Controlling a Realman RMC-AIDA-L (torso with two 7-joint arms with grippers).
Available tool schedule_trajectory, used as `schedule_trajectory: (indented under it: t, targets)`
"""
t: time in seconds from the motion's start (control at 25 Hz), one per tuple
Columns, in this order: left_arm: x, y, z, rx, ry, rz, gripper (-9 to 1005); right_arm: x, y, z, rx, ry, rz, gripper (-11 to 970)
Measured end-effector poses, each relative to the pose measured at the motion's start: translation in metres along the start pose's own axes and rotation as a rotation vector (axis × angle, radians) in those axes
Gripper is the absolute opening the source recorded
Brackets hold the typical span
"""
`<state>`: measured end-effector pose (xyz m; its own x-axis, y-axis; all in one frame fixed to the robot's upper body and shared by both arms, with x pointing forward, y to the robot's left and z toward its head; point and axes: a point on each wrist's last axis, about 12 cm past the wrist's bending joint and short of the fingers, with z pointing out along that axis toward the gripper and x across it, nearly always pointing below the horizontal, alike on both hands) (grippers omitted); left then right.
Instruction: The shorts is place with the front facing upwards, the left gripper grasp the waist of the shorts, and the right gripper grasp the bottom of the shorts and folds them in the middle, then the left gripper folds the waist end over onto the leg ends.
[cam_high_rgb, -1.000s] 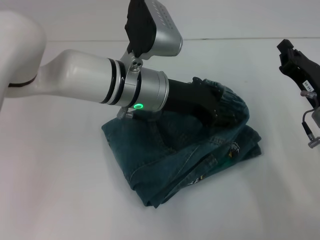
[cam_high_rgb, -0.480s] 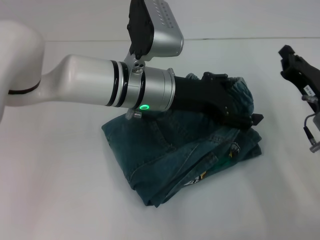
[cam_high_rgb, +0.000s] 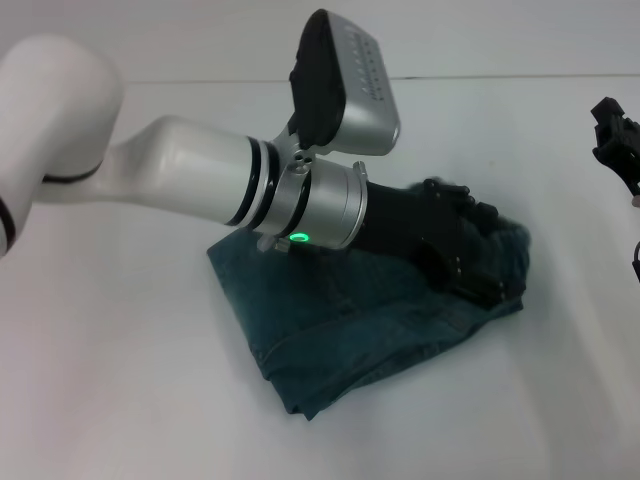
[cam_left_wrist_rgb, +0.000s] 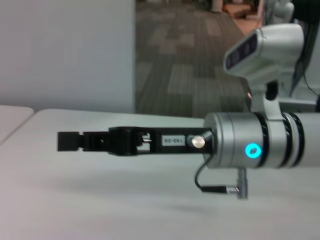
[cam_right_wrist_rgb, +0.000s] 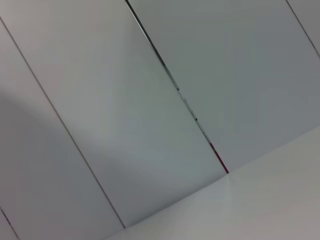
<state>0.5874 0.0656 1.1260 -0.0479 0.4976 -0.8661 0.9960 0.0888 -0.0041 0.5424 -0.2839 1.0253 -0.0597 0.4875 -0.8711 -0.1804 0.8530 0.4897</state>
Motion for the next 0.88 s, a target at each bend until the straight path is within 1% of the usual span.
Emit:
schedule_trajectory:
  t: [0.24, 0.36, 0.48, 0.56, 0.72, 0.8, 0.84, 0.88]
  targets:
    - [-0.009, 0.000, 0.006, 0.028, 0.104, 0.055, 920, 0.000, -0.003, -0.003, 0.011, 0.001, -0.001, 2]
    - [-0.011, 0.000, 0.008, 0.023, 0.101, 0.066, 919, 0.001, -0.005, -0.006, 0.019, 0.004, 0.000, 2]
    - [-0.012, 0.004, 0.000, -0.012, 0.059, 0.045, 919, 0.001, -0.007, -0.010, 0.026, 0.004, 0.000, 2]
    - [-0.010, 0.007, -0.010, -0.049, 0.003, 0.006, 919, 0.000, -0.008, -0.012, 0.017, 0.003, -0.002, 1]
    - [0.008, 0.011, -0.042, -0.126, -0.177, -0.109, 919, -0.004, -0.010, -0.017, -0.043, 0.017, -0.018, 1]
    - [0.024, 0.012, -0.064, -0.159, -0.280, -0.186, 919, -0.008, -0.012, -0.018, -0.091, 0.044, -0.012, 23]
    - [0.041, 0.010, -0.082, -0.180, -0.349, -0.258, 919, -0.011, -0.012, -0.017, -0.122, 0.064, -0.004, 34]
    - [0.041, 0.010, -0.082, -0.180, -0.349, -0.258, 919, -0.015, -0.013, -0.017, -0.149, 0.080, 0.002, 46]
